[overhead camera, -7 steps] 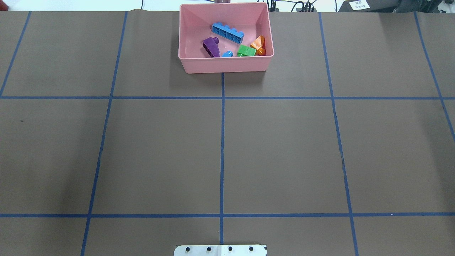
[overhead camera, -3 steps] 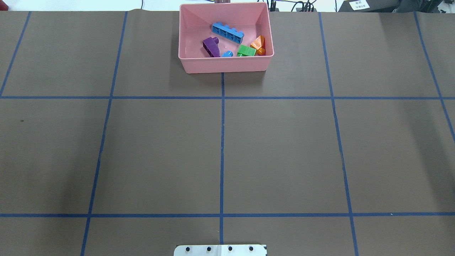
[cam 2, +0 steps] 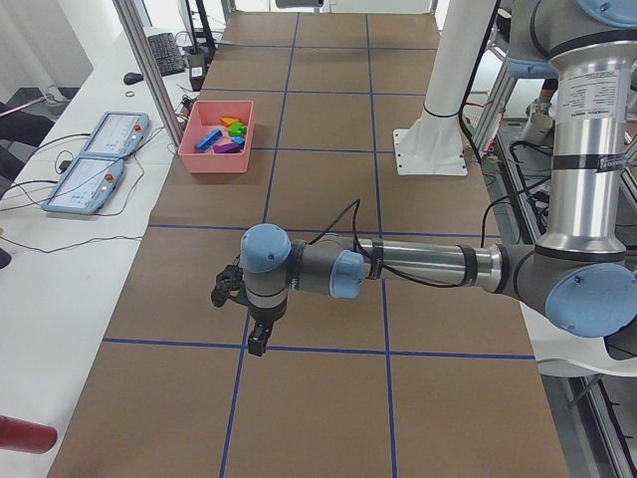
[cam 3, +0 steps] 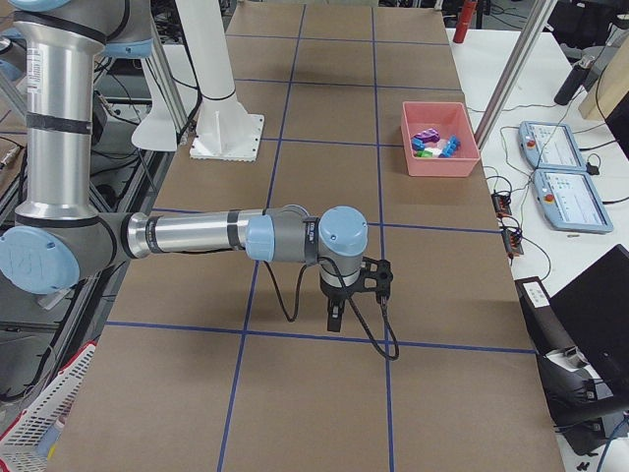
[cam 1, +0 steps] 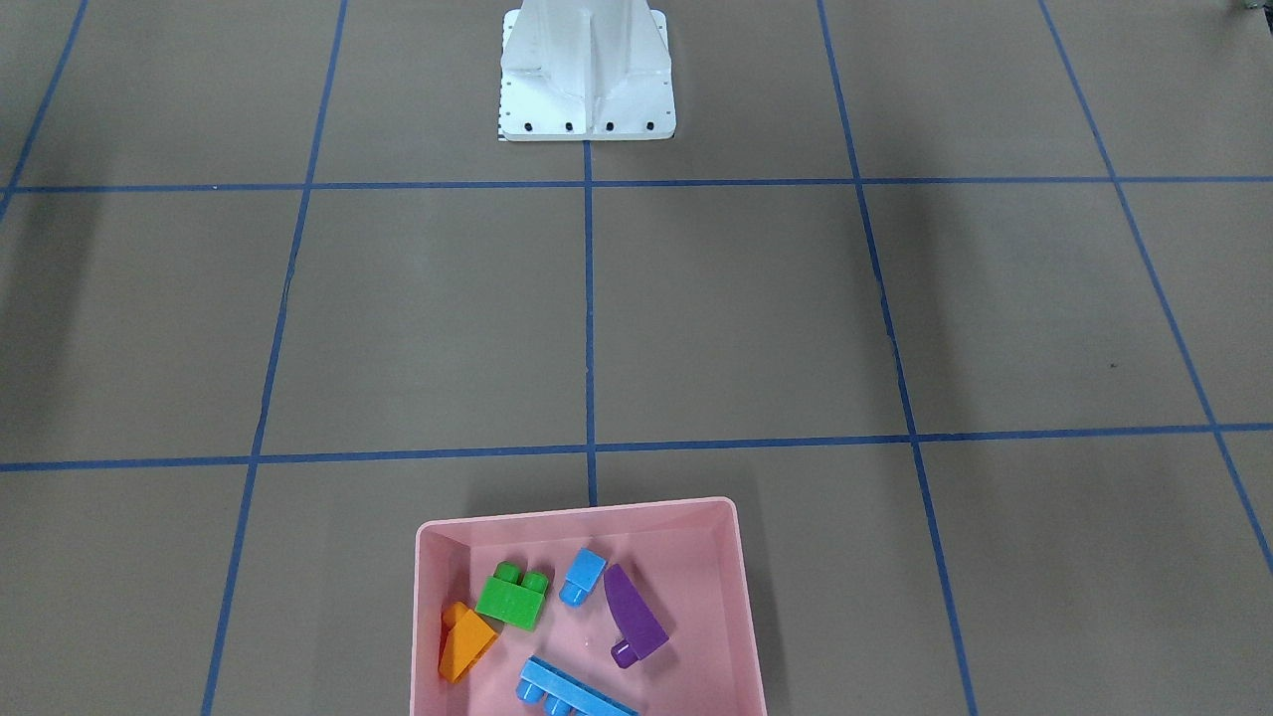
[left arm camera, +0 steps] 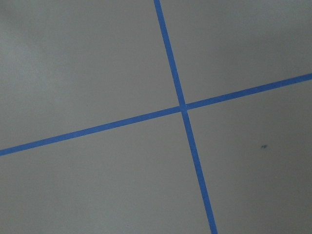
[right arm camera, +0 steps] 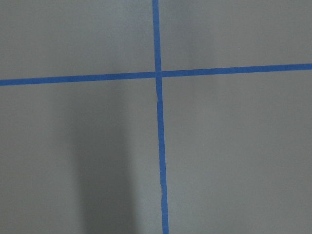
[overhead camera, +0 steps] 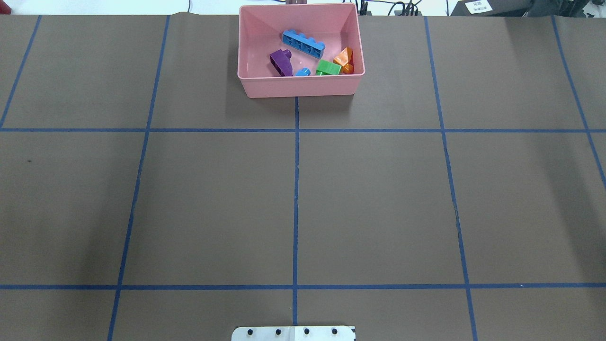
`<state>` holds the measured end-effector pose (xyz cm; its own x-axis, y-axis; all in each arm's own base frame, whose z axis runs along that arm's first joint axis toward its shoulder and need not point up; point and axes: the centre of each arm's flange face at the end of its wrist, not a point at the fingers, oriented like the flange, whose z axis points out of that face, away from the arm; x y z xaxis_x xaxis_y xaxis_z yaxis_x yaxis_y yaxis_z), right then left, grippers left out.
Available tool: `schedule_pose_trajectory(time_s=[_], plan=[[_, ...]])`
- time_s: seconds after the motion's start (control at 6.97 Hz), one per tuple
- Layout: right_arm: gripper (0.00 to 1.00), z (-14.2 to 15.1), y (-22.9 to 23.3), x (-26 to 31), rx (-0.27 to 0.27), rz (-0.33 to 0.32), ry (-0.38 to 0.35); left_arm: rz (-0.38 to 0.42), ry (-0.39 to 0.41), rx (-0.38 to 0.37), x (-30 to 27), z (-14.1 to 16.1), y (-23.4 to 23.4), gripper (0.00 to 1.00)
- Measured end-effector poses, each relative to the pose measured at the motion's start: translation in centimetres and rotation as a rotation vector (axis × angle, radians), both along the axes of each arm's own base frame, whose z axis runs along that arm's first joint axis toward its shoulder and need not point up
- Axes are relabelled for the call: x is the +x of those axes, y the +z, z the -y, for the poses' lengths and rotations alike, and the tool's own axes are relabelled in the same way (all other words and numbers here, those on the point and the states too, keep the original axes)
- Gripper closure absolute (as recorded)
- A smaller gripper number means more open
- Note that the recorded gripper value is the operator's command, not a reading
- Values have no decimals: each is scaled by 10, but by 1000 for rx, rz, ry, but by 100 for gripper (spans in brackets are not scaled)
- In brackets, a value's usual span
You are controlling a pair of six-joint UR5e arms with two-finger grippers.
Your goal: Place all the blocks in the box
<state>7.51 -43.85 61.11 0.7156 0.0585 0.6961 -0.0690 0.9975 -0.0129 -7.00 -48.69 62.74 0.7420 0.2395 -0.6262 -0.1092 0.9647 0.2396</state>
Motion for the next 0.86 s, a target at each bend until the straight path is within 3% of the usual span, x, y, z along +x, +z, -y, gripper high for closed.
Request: schedule_pose_trajectory(time_s=[0.29, 0.86], plan=[[0, 0, -4, 0, 44, 4, 6, 1, 1, 4, 0, 1, -1, 0], [0, 0, -5, 1, 46, 4, 9, 3, 0, 0, 0, 3, 1, 0]])
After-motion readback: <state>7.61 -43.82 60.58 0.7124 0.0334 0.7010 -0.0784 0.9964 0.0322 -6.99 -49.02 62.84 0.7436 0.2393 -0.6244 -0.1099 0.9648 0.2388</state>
